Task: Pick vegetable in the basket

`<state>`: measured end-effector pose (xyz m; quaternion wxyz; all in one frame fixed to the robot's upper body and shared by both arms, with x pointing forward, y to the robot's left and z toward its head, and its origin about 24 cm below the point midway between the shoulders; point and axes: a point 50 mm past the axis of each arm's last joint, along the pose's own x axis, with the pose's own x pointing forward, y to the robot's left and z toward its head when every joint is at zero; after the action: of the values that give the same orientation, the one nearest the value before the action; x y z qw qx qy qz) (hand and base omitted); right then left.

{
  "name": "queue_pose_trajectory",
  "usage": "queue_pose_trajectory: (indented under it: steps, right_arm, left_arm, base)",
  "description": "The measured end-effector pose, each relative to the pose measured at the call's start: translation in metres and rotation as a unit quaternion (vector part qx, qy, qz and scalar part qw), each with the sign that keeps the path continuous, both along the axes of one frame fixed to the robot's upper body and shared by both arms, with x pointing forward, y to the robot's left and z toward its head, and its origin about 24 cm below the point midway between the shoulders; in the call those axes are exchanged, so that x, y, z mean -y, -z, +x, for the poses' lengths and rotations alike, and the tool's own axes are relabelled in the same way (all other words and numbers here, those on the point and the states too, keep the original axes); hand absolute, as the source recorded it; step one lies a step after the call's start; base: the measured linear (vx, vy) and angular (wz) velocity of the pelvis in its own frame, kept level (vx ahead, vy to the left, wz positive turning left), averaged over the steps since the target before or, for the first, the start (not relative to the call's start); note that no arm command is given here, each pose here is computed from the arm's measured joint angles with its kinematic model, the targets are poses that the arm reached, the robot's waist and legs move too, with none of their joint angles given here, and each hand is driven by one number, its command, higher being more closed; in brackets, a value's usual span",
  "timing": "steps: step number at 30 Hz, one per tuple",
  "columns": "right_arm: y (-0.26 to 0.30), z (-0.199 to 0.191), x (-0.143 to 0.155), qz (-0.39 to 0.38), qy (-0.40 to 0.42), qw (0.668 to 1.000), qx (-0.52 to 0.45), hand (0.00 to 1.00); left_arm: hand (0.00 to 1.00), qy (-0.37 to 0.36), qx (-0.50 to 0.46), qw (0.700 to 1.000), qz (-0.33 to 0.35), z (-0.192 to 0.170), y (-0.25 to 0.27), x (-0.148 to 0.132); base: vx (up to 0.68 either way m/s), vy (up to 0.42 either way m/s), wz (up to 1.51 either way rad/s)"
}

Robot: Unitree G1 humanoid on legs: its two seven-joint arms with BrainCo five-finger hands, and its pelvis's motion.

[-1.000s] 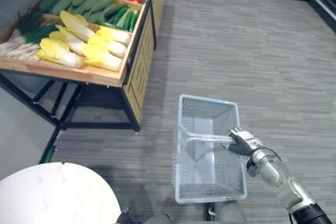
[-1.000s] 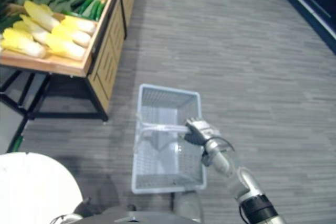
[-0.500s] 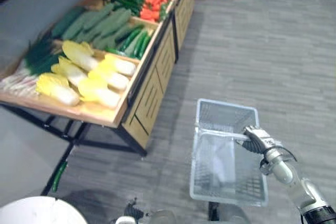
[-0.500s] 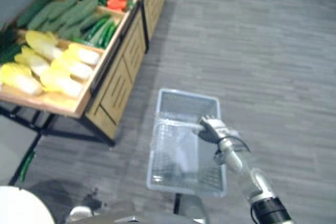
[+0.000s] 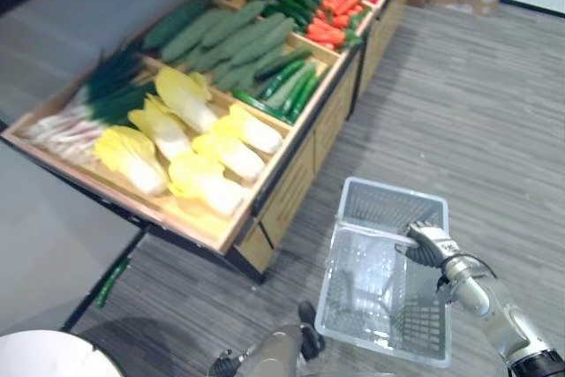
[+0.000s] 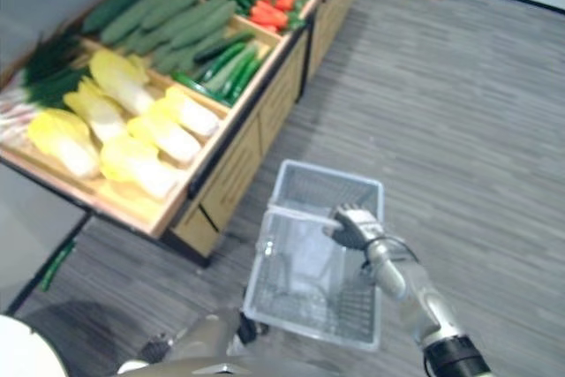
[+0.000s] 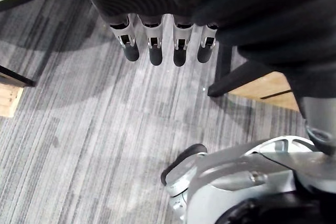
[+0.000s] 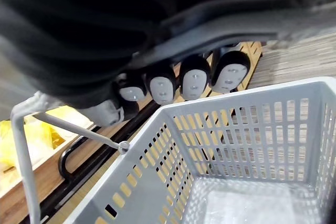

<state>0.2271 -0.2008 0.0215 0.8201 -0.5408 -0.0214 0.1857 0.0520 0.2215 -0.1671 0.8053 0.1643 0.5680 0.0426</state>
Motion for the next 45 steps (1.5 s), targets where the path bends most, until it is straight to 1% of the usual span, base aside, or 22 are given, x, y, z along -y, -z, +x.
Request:
queue_pose_trajectory:
  steps: [2, 5, 7, 9, 11, 16, 19, 21, 22, 23, 24, 26, 30, 32, 33, 35, 37, 39, 41, 42, 44, 45]
  right_arm:
    - [0.001, 0.001, -0.007, 0.009, -0.008, 1.000, 0.000, 1.00]
    - [0.009, -0.001, -0.016, 0.029, -0.012, 0.999, -0.011, 1.00]
    - [0.014, -0.002, -0.015, 0.017, -0.011, 1.000, -0.018, 1.00]
    - [0.015, -0.002, -0.015, 0.011, -0.011, 1.000, -0.019, 1.00]
    - [0.016, 0.000, -0.008, 0.007, 0.007, 1.000, -0.019, 1.00]
    - [0.021, 0.002, 0.010, 0.000, 0.054, 0.998, -0.033, 1.00]
    - [0.029, -0.009, 0.031, 0.008, 0.110, 0.993, -0.046, 1.00]
    - [0.037, -0.026, 0.049, 0.029, 0.177, 0.982, -0.058, 1.00]
    - [0.039, -0.033, 0.054, 0.034, 0.196, 0.978, -0.061, 1.00]
    - [0.039, -0.044, 0.074, 0.032, 0.247, 0.967, -0.060, 1.00]
    - [0.033, -0.050, 0.095, 0.024, 0.297, 0.954, -0.039, 1.00]
    - [0.021, -0.052, 0.117, 0.009, 0.343, 0.939, -0.007, 1.00]
    - [0.027, -0.064, 0.137, -0.020, 0.366, 0.930, -0.035, 1.00]
    - [0.042, -0.084, 0.147, -0.018, 0.401, 0.913, -0.073, 1.00]
    - [0.047, -0.087, 0.148, -0.015, 0.408, 0.909, -0.083, 1.00]
    - [0.064, -0.102, 0.151, -0.001, 0.437, 0.891, -0.119, 1.00]
    - [0.079, -0.116, 0.151, 0.014, 0.463, 0.873, -0.152, 1.00]
    - [0.092, -0.126, 0.147, 0.035, 0.486, 0.856, -0.172, 1.00]
    - [0.109, -0.146, 0.140, 0.058, 0.521, 0.828, -0.198, 1.00]
    - [0.113, -0.151, 0.138, 0.065, 0.532, 0.819, -0.203, 1.00]
    - [0.128, -0.170, 0.132, 0.095, 0.573, 0.782, -0.226, 1.00]
    - [0.129, -0.177, 0.135, 0.101, 0.593, 0.767, -0.224, 1.00]
  left_arm:
    - [0.00, 0.003, -0.008, 1.000, 0.001, -0.007, 0.001, 0.000]
    - [0.00, 0.021, -0.014, 1.000, 0.013, -0.006, -0.001, -0.007]
    - [0.00, 0.028, -0.010, 0.999, 0.019, -0.004, -0.002, -0.010]
    - [0.00, 0.032, 0.008, 0.999, 0.020, 0.006, -0.004, -0.010]
    - [0.00, 0.025, 0.028, 0.999, 0.014, 0.022, -0.006, -0.006]
    - [0.00, 0.013, 0.030, 0.999, 0.015, 0.022, -0.005, -0.006]
    - [0.00, 0.012, 0.022, 0.999, 0.021, 0.017, -0.005, -0.011]
    - [0.00, 0.002, 0.022, 0.999, 0.031, 0.015, -0.007, -0.019]
    - [0.00, -0.005, 0.022, 0.999, 0.039, 0.013, -0.009, -0.027]
    - [0.00, -0.026, 0.018, 0.999, 0.029, 0.010, -0.006, -0.020]
    - [0.00, -0.048, 0.018, 0.999, 0.010, 0.007, -0.002, -0.007]
    - [0.00, -0.082, 0.011, 0.997, -0.002, -0.004, 0.001, 0.000]
    - [0.00, -0.131, 0.008, 0.991, 0.006, -0.016, 0.000, -0.008]
    - [0.00, -0.135, 0.024, 0.990, 0.008, -0.008, -0.002, -0.011]
    - [0.00, -0.137, 0.028, 0.990, 0.008, -0.007, -0.003, -0.011]
    - [0.00, -0.167, 0.041, 0.985, 0.005, -0.003, -0.004, -0.012]
    - [0.00, -0.216, 0.072, 0.974, 0.010, 0.005, -0.007, -0.014]
    - [0.00, -0.259, 0.121, 0.958, 0.027, 0.019, -0.016, -0.021]
    - [0.00, -0.314, 0.209, 0.924, 0.067, 0.042, -0.038, -0.038]
    - [0.00, -0.321, 0.237, 0.913, 0.080, 0.049, -0.046, -0.044]
    - [0.00, -0.334, 0.350, 0.866, 0.128, 0.076, -0.084, -0.060]
    - [0.00, -0.335, 0.381, 0.849, 0.146, 0.082, -0.096, -0.064]
  base:
    - [0.32, 0.161, 0.20]
    - [0.33, 0.070, 0.59]
    - [0.35, -0.010, 0.85]
    - [0.33, -0.067, 1.19]
    - [0.26, -0.153, 1.13]
    - [0.19, -0.217, 0.91]
    - [0.17, -0.385, 0.85]
    - [0.14, -0.534, 1.07]
    - [0.10, -0.602, 1.13]
    - [0.19, -0.651, 0.87]
    - [0.18, -0.528, 0.62]
    - [0.18, -0.383, 0.26]
    - [0.15, -0.300, 0.44]
    - [0.07, -0.164, 0.83]
    - [0.02, -0.108, 0.89]
    - [-0.03, -0.048, 0.66]
    - [-0.09, 0.026, 0.42]
    - [-0.09, 0.059, 0.20]
    - [-0.09, 0.101, 0.28]
    - [-0.06, 0.130, 0.26]
    - [-0.03, 0.124, 0.17]
    - [-0.02, 0.105, 0.16]
